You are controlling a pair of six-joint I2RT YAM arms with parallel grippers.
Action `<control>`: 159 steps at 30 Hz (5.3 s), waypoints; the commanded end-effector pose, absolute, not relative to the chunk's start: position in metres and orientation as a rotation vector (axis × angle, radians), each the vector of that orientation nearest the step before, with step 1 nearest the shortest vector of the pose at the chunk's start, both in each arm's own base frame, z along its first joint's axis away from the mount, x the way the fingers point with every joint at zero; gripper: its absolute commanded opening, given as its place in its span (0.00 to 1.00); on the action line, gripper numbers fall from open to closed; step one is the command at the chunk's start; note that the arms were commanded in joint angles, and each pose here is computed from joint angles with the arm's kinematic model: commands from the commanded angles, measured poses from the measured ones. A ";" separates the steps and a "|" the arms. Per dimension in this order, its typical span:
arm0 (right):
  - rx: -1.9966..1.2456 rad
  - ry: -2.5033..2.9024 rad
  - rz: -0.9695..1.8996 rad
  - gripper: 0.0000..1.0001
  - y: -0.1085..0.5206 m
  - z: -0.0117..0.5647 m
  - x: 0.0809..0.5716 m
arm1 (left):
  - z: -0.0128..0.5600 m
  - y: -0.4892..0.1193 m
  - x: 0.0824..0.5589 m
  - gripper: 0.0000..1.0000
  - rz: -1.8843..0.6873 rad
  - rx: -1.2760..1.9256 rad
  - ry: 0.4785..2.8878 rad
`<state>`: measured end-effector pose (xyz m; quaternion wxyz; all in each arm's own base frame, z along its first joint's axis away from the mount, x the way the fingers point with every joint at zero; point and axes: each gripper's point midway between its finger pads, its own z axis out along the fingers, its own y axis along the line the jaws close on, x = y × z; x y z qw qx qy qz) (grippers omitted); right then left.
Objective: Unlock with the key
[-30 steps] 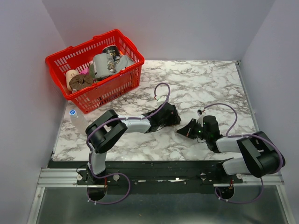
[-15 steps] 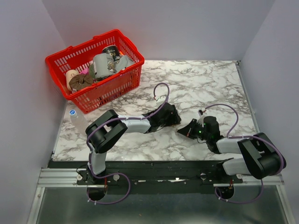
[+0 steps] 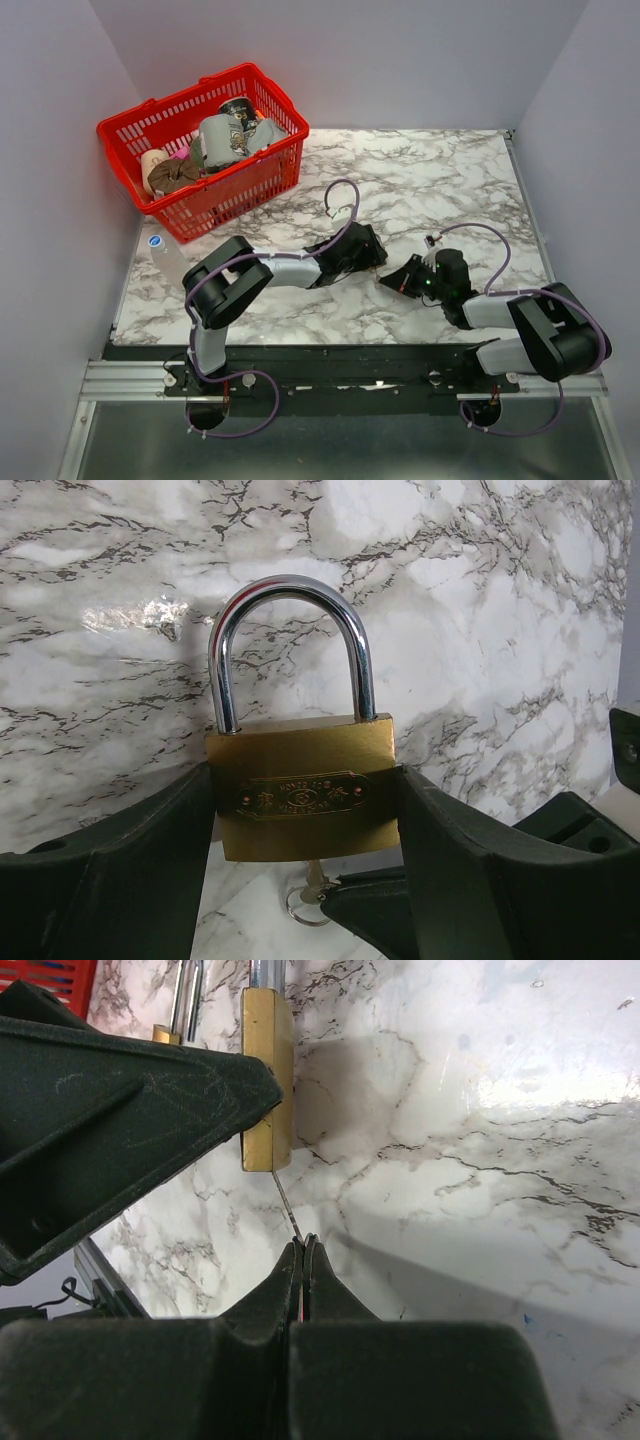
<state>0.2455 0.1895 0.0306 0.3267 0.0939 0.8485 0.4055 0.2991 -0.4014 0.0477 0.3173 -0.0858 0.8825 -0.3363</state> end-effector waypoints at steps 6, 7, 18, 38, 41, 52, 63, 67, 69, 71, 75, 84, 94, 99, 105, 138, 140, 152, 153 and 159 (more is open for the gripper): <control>0.289 2.072 1.039 0.01 0.190 0.058 0.281 | 0.007 -0.388 0.264 0.00 -0.744 -0.231 2.448; 0.293 2.064 1.039 0.01 0.190 0.060 0.283 | 0.007 -0.387 0.264 0.00 -0.738 -0.236 2.445; 0.319 2.009 1.058 0.01 0.192 0.077 0.292 | 0.000 -0.381 0.260 0.00 -0.640 -0.217 2.429; 0.311 1.936 1.087 0.01 0.199 0.088 0.314 | 0.004 -0.394 0.250 0.00 -0.694 -0.201 2.437; 0.301 1.923 1.078 0.01 0.199 0.089 0.318 | 0.005 -0.398 0.247 0.00 -0.728 -0.197 2.444; 0.281 1.906 1.066 0.01 0.200 0.076 0.319 | 0.011 -0.407 0.238 0.00 -0.843 -0.193 2.444; 0.280 1.833 1.136 0.01 0.200 0.106 0.308 | 0.054 -0.422 0.225 0.00 -1.202 -0.089 2.255; 0.284 1.836 1.155 0.01 0.200 0.111 0.304 | 0.063 -0.423 0.221 0.00 -1.257 -0.055 2.220; 0.301 1.841 1.157 0.01 0.198 0.111 0.303 | 0.068 -0.423 0.221 0.00 -1.266 -0.043 2.206; 0.340 1.856 1.161 0.01 0.195 0.108 0.301 | 0.074 -0.420 0.220 0.00 -1.279 -0.043 2.185; 0.393 1.872 1.155 0.01 0.191 0.108 0.300 | 0.090 -0.416 0.219 0.00 -1.307 -0.034 2.123; 0.274 1.850 1.156 0.01 0.196 0.123 0.298 | 0.102 -0.414 0.221 0.00 -1.309 -0.049 2.103; 0.114 1.853 1.176 0.21 0.206 0.126 0.288 | 0.118 -0.416 0.223 0.00 -1.304 -0.024 2.085; 0.085 1.877 1.144 0.25 0.205 0.122 0.289 | 0.124 -0.417 0.224 0.00 -1.314 -0.013 2.073; 0.030 1.886 1.175 0.28 0.213 0.119 0.285 | 0.128 -0.423 0.223 0.00 -1.326 0.003 2.075; -0.053 1.792 1.315 0.01 0.231 0.142 0.273 | 0.151 -0.432 0.205 0.00 -1.468 0.127 2.002; -0.056 1.771 1.332 0.01 0.232 0.148 0.272 | 0.157 -0.432 0.201 0.00 -1.498 0.142 1.978; -0.072 1.686 1.419 0.01 0.235 0.179 0.261 | 0.187 -0.424 0.184 0.00 -1.616 0.192 1.873; -0.071 1.678 1.431 0.01 0.235 0.182 0.259 | 0.188 -0.423 0.182 0.00 -1.626 0.197 1.870; -0.083 1.633 1.478 0.01 0.236 0.197 0.253 | 0.202 -0.421 0.176 0.00 -1.674 0.216 1.816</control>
